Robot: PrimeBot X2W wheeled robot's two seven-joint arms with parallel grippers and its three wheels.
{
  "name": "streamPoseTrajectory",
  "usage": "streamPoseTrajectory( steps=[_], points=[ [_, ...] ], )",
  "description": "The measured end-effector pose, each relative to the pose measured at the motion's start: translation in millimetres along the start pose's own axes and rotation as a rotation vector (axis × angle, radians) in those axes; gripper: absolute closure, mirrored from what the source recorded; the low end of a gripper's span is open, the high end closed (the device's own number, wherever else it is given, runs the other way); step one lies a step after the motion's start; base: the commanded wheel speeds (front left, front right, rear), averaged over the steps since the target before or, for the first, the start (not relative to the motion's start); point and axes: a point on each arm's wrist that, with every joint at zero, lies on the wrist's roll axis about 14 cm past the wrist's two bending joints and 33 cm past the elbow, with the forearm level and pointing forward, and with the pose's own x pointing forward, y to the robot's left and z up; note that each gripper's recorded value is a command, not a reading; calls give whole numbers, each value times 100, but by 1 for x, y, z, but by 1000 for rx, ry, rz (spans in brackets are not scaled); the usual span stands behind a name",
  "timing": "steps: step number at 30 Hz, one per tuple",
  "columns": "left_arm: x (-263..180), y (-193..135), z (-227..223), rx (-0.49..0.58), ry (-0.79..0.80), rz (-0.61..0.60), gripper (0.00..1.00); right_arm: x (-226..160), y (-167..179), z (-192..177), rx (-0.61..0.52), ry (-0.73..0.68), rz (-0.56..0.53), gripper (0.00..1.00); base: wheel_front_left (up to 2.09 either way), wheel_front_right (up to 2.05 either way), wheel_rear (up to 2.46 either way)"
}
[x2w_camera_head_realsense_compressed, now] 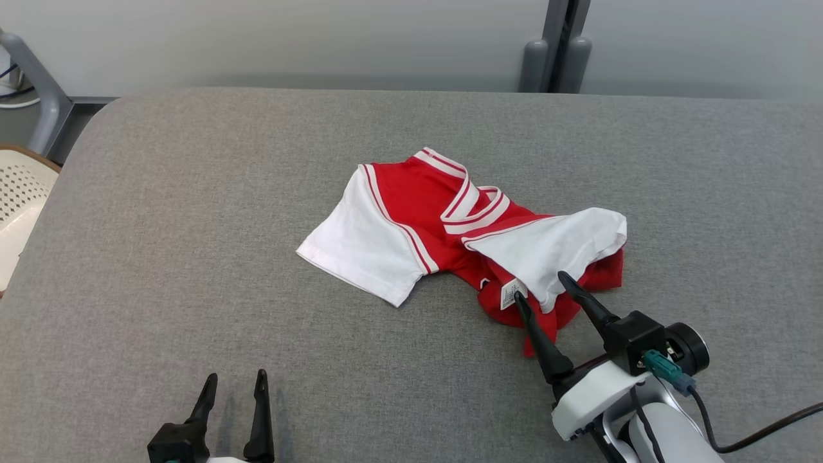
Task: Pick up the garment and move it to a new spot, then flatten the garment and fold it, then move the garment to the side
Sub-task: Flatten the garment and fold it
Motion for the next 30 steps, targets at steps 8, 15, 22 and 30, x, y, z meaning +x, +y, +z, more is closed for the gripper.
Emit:
streamPoseTrajectory(
  steps=[8, 15, 22, 30],
  points=[
    [-2, 2, -3, -14, 11, 11, 0, 2, -1, -9, -6, 26, 1, 4, 0, 0, 0],
    [0, 0, 0, -19, 1, 4, 0, 1, -8, -8, -15, 28, -18, 69, 0, 0, 0],
    [1, -2, 2, -24, -4, -2, 0, 2, -20, 0, -13, 4, -55, 100, 0, 0, 0],
    [-2, -6, 5, -42, -18, -14, 0, 3, -39, 55, -34, -151, -110, 100, 0, 0, 0]
  ],
)
